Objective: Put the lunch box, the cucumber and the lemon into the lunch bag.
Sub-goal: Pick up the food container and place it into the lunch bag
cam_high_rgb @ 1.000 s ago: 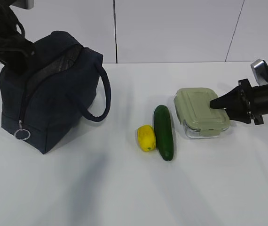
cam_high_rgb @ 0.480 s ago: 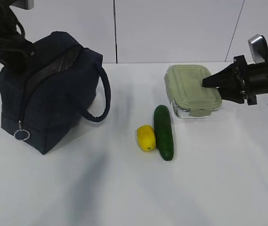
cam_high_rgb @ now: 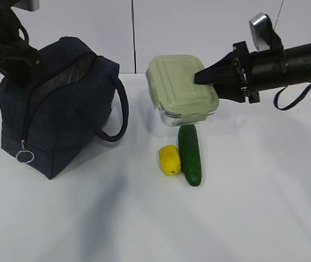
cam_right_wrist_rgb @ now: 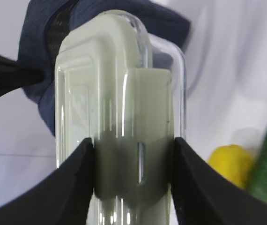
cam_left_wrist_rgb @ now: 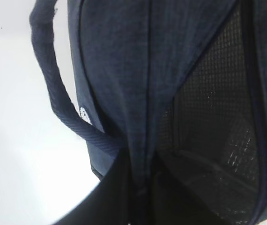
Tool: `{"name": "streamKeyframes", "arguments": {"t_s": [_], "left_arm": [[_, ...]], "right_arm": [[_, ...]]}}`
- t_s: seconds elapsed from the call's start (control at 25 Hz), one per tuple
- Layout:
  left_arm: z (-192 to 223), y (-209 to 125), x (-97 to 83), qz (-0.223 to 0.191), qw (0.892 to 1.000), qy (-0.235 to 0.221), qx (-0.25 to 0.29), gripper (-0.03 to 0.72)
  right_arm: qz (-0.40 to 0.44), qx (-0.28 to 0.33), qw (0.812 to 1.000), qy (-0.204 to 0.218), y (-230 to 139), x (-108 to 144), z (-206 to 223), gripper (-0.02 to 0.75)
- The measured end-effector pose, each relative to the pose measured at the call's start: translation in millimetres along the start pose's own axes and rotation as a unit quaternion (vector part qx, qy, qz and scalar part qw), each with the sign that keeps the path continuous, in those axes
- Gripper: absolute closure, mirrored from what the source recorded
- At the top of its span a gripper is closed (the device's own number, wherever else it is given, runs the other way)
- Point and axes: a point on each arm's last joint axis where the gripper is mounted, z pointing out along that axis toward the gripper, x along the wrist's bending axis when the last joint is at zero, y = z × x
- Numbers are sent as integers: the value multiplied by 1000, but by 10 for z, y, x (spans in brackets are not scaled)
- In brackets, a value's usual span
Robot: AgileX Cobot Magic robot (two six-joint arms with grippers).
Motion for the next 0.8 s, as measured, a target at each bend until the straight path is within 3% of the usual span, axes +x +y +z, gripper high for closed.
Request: {"name": "streamKeyframes", "arguments": {"t_s": [0.36,0.8], "left_arm": [[-1,-16,-43,-10,1000,-23,9,667],[-2,33,-374,20,998,-50,9,667]], "right_arm": [[-30,19,998,53,-19,405,417,375],[-35,13,996,80,-54,439,569,375]]}}
